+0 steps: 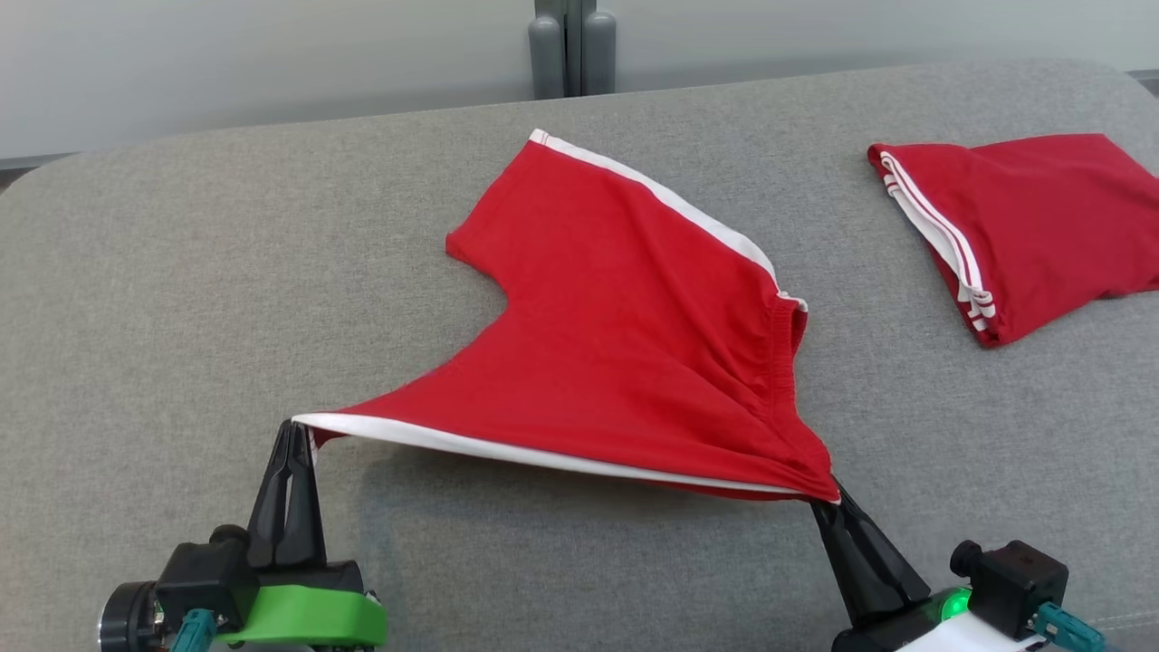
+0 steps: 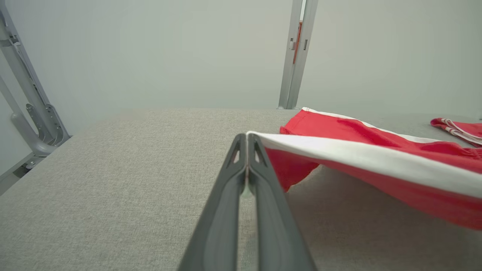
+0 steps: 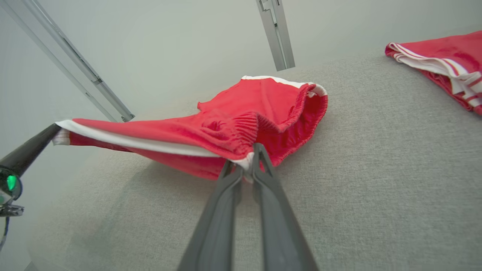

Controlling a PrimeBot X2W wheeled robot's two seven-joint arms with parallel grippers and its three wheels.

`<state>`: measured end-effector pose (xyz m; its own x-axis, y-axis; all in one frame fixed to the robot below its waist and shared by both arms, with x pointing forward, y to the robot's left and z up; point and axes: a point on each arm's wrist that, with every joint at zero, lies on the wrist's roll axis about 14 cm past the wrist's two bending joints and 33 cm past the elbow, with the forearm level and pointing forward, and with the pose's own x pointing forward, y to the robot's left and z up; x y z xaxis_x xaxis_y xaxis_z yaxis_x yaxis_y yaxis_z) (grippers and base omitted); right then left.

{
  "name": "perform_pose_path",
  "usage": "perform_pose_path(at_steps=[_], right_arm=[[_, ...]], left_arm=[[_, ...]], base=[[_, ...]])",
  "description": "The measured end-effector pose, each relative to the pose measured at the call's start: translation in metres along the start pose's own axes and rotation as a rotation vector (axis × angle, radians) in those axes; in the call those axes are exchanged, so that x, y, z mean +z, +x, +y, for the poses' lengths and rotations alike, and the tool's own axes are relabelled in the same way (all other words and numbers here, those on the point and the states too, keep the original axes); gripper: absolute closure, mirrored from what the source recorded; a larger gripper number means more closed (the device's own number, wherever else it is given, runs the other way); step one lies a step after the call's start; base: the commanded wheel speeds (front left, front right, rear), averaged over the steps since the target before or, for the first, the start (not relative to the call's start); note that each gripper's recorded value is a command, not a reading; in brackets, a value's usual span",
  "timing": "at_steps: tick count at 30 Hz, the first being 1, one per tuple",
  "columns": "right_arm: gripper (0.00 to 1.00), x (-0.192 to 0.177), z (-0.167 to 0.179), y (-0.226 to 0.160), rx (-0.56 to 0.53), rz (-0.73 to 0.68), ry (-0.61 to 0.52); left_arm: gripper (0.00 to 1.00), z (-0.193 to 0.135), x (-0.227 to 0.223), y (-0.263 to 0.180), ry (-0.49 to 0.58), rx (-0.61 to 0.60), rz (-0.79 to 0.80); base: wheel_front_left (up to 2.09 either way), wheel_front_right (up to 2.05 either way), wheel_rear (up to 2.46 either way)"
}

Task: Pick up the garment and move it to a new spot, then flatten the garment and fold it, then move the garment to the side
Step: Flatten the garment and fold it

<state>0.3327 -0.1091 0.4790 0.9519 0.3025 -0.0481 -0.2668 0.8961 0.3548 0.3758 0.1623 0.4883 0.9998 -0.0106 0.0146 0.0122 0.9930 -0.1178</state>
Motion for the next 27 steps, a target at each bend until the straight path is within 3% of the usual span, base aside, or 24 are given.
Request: perform_pose_path(at_steps=[8,17,27], right_arm=[[1.0,0.008,-0.001,0.007,-0.003,0.012,-0.015],[1.0,0.016,-0.023,0.071,0.02,0.018,-0.04],[1.0,-0.001,-0.077,0.127,-0.079,0.044,0.061]], left_arm=[[1.0,-0.015,0.005,0.019,0.031,-0.09,0.015],[1.0,-0.052,0.022,0.116,0.121,-0.278,-0.039],[1.0,-0.088,-0.031,0.206,0.239,-0.42,0.115]], base=[[0.0,0.0,0.0],[0.0,0.0,0.0],[0.0,0.0,0.0]])
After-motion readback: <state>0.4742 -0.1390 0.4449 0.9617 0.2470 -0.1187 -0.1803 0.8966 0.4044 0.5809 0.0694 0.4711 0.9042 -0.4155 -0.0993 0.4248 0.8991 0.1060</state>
